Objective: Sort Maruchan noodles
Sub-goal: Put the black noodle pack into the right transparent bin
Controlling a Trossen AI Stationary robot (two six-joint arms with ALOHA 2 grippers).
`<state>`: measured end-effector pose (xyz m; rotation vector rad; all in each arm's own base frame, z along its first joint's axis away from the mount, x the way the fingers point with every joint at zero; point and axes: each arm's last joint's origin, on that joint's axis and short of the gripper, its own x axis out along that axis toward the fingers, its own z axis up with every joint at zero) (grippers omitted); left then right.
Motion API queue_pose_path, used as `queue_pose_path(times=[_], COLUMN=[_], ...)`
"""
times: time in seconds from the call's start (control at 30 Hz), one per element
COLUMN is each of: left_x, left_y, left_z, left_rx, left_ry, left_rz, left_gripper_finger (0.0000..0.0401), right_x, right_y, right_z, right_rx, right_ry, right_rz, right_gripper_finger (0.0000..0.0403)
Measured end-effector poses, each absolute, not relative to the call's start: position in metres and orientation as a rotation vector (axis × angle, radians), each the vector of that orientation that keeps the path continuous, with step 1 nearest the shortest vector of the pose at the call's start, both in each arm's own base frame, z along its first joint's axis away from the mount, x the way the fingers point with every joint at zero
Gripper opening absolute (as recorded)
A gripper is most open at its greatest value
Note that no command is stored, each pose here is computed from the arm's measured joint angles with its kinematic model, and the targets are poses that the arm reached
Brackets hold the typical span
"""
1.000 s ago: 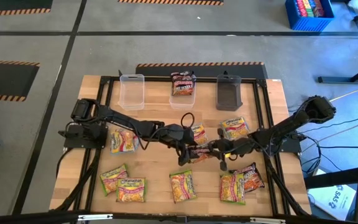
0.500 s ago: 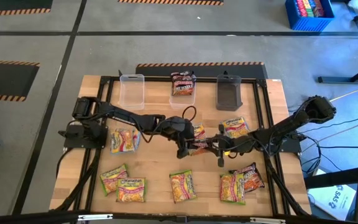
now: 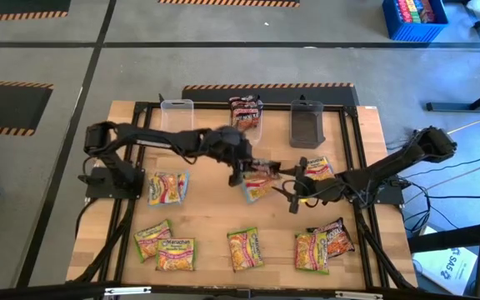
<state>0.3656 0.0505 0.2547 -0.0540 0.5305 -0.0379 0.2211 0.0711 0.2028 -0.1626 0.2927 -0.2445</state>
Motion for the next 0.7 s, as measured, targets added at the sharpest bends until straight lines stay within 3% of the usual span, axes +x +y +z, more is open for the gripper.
queue_pose_path(times=[0.3, 0.5, 0.7], left_x=[0.333, 0.321, 0.315], left_y=[0.11, 0.168, 0.198], left_z=[0.282, 0.268, 0.249], left_rx=[0.152, 0.209, 0.165], left_ry=[0.519, 0.551, 0.568], left_rz=[0.166, 0.296, 0.247], left_gripper_finger=[0.0106, 0.0105, 0.0105], right_x=[0.213, 0.214, 0.215], right_y=[0.063, 0.047, 0.036], right_z=[0.201, 0.191, 0.187], right_rx=[-0.141, -0.092, -0.051], right_ry=[0.37, 0.462, 0.503], right_rz=[-0.352, -0.418, -0.447], right_gripper_finger=[0.0239, 0.0239, 0.0239])
